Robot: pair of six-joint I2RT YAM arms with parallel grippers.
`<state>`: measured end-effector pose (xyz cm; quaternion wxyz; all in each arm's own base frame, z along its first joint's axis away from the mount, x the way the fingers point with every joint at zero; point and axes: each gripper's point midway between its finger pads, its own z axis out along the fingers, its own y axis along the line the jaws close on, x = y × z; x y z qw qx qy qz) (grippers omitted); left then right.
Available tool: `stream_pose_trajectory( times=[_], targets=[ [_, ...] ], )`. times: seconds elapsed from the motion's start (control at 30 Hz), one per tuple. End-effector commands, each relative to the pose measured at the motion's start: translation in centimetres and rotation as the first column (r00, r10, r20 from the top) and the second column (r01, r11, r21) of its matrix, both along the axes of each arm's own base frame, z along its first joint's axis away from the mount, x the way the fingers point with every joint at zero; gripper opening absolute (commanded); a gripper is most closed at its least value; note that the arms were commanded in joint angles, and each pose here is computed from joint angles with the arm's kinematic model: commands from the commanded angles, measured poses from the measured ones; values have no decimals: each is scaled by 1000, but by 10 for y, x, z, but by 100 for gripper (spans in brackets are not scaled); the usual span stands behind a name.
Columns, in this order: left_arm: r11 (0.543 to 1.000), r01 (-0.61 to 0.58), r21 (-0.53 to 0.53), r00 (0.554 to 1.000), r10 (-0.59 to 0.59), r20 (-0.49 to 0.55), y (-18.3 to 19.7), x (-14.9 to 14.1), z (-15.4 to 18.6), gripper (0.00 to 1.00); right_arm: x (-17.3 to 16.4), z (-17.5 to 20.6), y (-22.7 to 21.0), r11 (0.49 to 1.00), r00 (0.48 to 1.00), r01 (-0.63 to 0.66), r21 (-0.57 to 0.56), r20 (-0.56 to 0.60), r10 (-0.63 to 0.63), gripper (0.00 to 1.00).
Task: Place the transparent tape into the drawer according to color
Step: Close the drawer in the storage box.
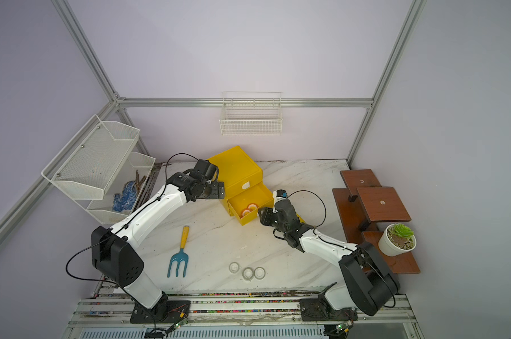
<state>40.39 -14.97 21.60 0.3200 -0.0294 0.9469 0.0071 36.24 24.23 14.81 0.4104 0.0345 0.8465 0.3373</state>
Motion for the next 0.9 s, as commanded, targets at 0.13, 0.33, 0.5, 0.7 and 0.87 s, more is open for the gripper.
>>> stream_pose_trajectory(
  times=[0.13, 0.33, 0.5, 0.7, 0.87],
  targets=[
    [999, -3, -48, 1000, 3, 12, -4, 5, -3, 99, 36, 22, 41, 992, 995, -44, 114, 94, 34, 40],
    [999, -11, -47, 1000, 11, -5, 2, 3, -9, 99, 57, 17, 61, 984, 995, -38, 175, 98, 21, 40],
    [998, 6, -62, 1000, -8, -19, 0, 1, -13, 99, 68, 8, 75, 983, 996, -32, 180, 84, 17, 39],
    [997, 27, -77, 999, -30, -39, -6, 1, -21, 99, 73, 5, 85, 984, 996, -36, 176, 85, 21, 41],
    [996, 29, -84, 999, -32, -27, -5, 0, -15, 99, 62, 8, 74, 987, 997, -24, 157, 71, 13, 50]
  ],
)
